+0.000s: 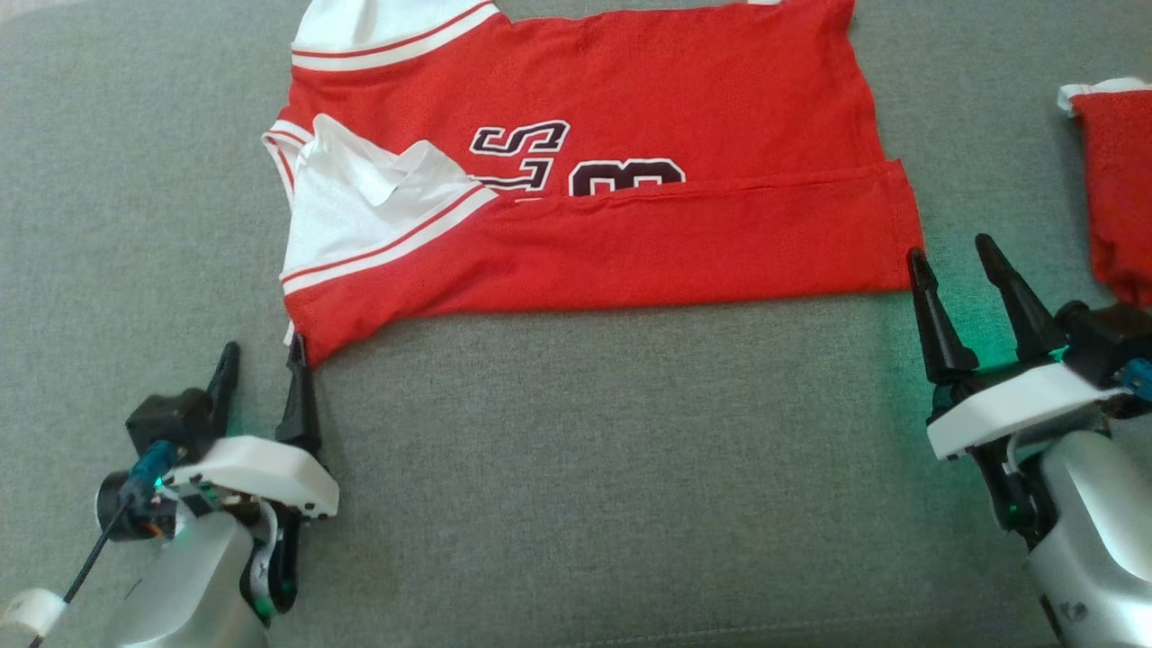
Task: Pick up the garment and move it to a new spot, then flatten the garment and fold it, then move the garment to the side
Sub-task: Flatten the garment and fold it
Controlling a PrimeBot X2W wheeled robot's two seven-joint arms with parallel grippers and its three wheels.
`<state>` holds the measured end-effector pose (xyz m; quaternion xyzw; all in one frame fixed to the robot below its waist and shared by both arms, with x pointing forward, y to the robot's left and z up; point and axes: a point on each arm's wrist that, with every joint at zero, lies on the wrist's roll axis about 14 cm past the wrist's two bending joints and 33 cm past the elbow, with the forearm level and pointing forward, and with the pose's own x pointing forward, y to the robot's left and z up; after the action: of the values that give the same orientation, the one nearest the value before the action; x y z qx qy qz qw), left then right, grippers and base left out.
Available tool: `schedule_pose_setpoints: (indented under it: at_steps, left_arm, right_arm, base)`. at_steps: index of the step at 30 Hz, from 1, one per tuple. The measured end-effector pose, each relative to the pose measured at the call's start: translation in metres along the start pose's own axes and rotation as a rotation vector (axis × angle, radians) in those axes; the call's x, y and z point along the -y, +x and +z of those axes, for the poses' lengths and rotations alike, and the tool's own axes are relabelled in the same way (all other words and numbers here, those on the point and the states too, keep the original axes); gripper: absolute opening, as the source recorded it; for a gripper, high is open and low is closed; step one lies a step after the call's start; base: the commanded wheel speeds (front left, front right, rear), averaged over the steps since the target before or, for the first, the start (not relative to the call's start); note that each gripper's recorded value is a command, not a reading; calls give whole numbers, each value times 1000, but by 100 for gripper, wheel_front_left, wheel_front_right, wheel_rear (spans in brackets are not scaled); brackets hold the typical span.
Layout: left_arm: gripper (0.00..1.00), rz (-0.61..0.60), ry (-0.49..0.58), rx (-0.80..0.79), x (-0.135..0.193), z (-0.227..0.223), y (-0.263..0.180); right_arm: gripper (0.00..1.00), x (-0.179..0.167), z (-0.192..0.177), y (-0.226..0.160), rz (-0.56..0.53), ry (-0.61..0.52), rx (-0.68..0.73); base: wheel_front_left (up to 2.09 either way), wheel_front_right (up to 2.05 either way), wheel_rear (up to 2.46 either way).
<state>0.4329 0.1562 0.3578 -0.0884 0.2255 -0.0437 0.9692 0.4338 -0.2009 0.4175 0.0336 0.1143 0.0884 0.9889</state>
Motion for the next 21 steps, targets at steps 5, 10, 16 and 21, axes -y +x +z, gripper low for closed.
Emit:
schedule_pose_setpoints:
  at_steps: [5,10,16,21]
  left_arm:
    - [90,-55,-3,-20,9,-4,4]
    - [100,-94,-16,-3,20,0,3]
    - [100,-86,-40,75,24,21,1]
    - [100,-75,-47,127,26,37,1]
  right_arm:
    - [100,0,-10,0,-11,19,-27]
    - [100,1,-14,-1,-17,26,-39]
    - [100,-1,-13,0,-14,34,-36]
    - [100,-2,-14,1,-11,35,-39]
  base:
    - [0,0,0]
    - [0,0,0]
    - [0,0,0]
    - [0,0,0]
